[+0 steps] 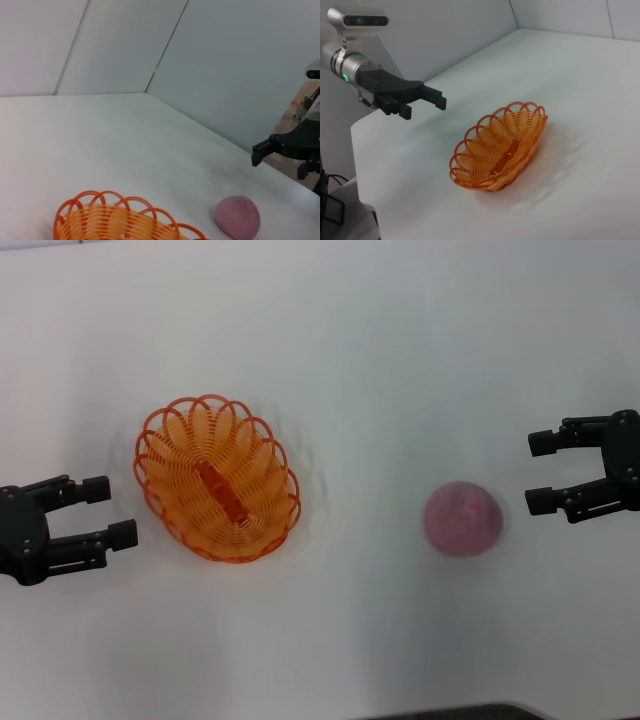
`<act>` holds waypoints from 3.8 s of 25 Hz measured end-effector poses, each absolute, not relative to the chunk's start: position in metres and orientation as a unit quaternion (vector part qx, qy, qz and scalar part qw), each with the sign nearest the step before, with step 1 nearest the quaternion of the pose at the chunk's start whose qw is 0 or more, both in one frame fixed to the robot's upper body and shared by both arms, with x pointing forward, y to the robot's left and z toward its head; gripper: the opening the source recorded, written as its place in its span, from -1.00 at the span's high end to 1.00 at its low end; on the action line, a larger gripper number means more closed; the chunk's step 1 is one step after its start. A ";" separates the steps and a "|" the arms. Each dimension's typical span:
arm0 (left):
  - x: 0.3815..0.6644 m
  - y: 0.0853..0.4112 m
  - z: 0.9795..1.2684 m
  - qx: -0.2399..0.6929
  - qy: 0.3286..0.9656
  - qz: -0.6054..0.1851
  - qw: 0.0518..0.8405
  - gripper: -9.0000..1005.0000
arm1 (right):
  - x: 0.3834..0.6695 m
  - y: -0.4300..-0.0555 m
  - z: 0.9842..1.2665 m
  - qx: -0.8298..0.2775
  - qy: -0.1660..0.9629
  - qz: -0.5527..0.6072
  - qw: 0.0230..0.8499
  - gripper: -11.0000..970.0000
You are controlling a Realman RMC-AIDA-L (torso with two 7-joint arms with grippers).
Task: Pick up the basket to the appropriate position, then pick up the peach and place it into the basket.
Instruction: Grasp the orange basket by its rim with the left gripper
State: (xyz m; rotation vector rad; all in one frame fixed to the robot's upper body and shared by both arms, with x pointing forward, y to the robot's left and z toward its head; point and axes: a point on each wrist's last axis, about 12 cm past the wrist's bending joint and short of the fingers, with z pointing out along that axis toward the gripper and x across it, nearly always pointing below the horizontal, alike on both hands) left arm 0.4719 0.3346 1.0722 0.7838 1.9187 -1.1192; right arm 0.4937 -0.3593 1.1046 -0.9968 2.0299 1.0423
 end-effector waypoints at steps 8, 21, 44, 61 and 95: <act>0.471 0.334 1.071 0.306 0.753 -0.440 0.383 -0.67 | 0.496 -0.359 1.105 -0.379 0.773 0.394 0.323 -0.97; 0.474 0.332 1.076 0.315 0.744 -0.448 0.383 -0.66 | 0.498 -0.356 1.105 -0.379 0.771 0.393 0.328 -0.97; 0.575 0.301 1.152 0.296 0.724 -0.417 0.463 -0.64 | 0.508 -0.350 1.110 -0.359 0.758 0.394 0.375 -0.97; 0.630 0.235 1.225 0.347 0.890 -0.174 0.241 -0.63 | 0.520 -0.346 1.116 -0.360 0.755 0.385 0.389 -0.97; 0.637 0.175 1.137 0.416 0.897 -0.066 0.133 -0.25 | 0.532 -0.336 1.108 -0.369 0.768 0.357 0.384 -0.97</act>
